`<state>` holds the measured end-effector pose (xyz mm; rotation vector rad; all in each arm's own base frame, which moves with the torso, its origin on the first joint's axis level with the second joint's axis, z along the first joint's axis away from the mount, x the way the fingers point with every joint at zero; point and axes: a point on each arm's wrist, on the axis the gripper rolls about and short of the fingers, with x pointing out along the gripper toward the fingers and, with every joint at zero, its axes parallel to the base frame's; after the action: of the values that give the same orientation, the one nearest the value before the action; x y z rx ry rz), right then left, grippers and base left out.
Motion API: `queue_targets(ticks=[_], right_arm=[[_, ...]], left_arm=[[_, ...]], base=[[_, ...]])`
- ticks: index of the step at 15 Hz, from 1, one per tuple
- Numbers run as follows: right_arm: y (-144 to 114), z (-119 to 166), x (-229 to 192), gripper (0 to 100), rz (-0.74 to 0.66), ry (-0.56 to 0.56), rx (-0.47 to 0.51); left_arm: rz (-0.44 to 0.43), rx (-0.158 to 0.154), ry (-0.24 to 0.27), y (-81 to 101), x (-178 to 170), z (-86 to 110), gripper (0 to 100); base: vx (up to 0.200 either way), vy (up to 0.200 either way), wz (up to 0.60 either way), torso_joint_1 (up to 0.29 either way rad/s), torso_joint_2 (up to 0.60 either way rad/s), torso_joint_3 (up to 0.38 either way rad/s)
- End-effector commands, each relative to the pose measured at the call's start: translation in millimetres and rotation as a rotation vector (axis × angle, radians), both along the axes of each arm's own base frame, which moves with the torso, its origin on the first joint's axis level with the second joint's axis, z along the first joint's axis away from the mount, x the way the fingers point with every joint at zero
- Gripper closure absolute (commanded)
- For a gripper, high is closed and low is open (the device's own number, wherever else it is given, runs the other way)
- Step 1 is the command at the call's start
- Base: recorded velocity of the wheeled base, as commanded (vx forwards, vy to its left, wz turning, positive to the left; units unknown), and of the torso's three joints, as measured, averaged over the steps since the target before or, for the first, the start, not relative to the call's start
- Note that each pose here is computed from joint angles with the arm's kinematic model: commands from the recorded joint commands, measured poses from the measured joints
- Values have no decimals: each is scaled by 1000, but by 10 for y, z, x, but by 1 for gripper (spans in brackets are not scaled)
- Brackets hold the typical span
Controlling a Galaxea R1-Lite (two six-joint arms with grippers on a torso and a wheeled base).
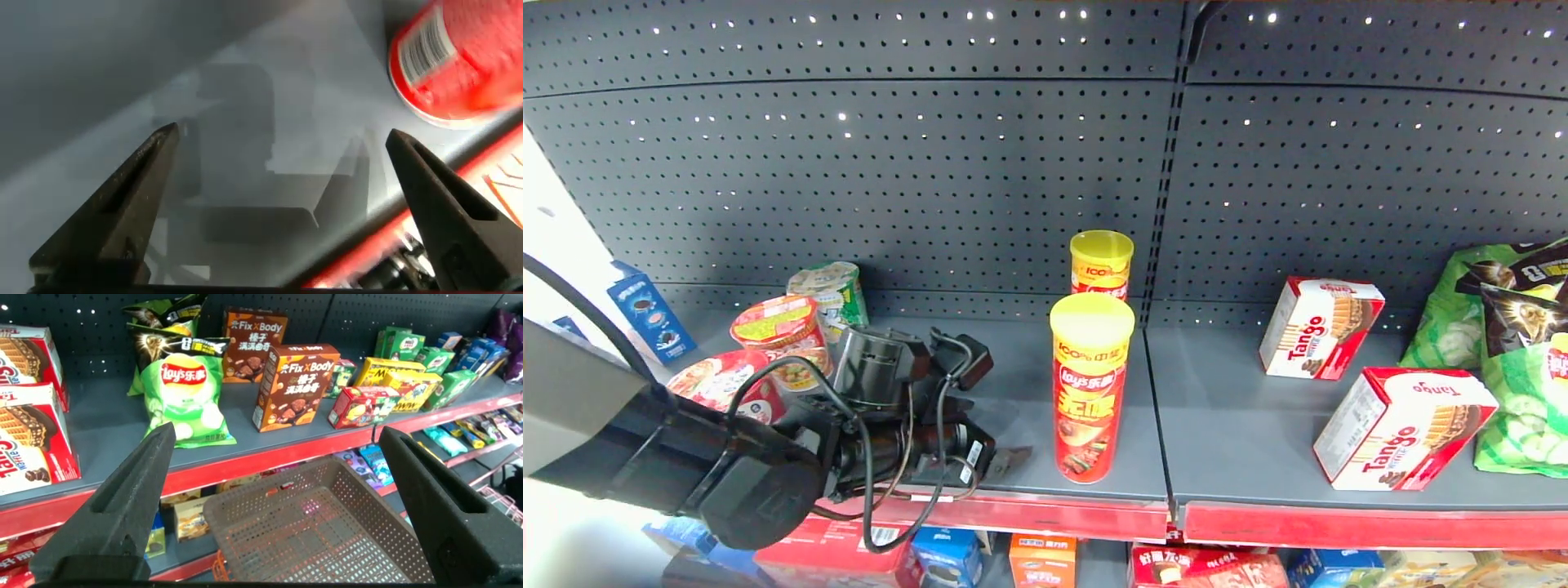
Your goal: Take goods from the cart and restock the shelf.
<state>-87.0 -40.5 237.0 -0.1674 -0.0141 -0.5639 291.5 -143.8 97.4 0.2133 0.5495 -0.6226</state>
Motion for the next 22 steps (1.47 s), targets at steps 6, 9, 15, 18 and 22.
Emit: queue_targets(ticks=[6, 9, 15, 18, 22], right_arm=[[5, -15, 22, 0, 0, 12, -4], [4, -17, 18, 0, 0, 10, -3], [7, -17, 17, 0, -3, 10, -3], [7, -17, 17, 0, -3, 10, -3], [6, -17, 17, 0, -1, 10, -3]], left_arm=[[-2, -10, -21, -77, 147, 6, 0], [3, -17, -38, -98, 193, 42, 0], [-37, -23, -50, -271, 192, 51, 0], [-47, -22, -47, -310, 183, 36, 0], [-46, -23, -49, -304, 185, 42, 0]], base=[[0, 0, 0, 0, 0, 0], [0, 0, 0, 0, 0, 0], [0, 0, 0, 0, 0, 0], [0, 0, 0, 0, 0, 0], [0, 0, 0, 0, 0, 0]])
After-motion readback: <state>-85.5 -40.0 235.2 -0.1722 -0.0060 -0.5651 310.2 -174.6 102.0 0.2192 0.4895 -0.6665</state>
